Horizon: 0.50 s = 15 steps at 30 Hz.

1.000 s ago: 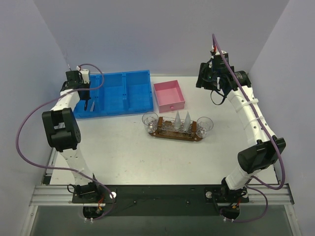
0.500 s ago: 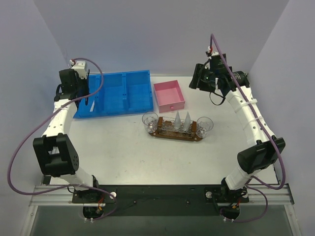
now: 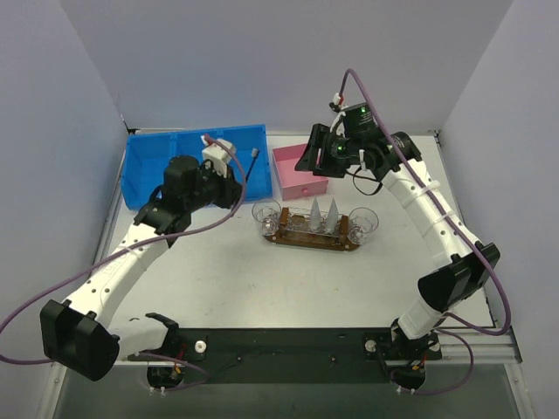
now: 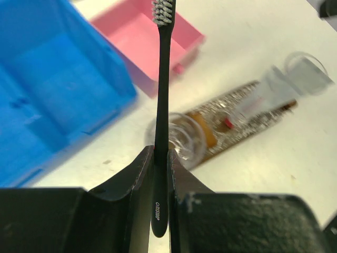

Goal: Prepare toiletry sets of a toothbrush and toothpaste on the tray

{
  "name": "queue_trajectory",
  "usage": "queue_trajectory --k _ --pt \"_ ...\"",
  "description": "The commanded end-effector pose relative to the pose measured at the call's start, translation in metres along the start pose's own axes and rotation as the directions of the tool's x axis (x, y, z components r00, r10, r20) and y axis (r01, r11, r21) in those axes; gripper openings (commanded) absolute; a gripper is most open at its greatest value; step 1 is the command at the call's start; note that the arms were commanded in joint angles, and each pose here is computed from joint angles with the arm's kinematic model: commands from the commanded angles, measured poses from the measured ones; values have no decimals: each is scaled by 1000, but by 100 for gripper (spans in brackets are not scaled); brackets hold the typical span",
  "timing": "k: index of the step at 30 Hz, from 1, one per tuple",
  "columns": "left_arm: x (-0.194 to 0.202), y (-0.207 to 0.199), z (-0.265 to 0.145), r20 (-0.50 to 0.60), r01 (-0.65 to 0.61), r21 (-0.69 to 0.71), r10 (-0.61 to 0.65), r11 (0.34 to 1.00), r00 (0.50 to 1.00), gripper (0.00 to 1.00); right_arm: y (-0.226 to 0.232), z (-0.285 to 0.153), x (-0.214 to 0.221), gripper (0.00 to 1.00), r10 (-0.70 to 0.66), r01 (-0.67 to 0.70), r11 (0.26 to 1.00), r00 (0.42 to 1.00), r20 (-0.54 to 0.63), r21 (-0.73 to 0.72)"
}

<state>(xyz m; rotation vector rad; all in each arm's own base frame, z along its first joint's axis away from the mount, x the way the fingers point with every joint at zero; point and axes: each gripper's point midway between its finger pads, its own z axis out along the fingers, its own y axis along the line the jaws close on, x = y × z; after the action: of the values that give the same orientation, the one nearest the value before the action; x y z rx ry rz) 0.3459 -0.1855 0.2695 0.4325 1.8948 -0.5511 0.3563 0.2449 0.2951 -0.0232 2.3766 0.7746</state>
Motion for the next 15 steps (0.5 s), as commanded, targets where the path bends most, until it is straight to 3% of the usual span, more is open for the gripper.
queue_trajectory --k 1,15 --pt "17 -53 -5 -23 7 141 -4 990 1000 0 42 -30 1 50 33 -30 991 999 20 -128" --pt "47 -102 -23 -89 -48 313 79 949 993 0 55 -18 39 51 58 -66 989 996 -62 -131"
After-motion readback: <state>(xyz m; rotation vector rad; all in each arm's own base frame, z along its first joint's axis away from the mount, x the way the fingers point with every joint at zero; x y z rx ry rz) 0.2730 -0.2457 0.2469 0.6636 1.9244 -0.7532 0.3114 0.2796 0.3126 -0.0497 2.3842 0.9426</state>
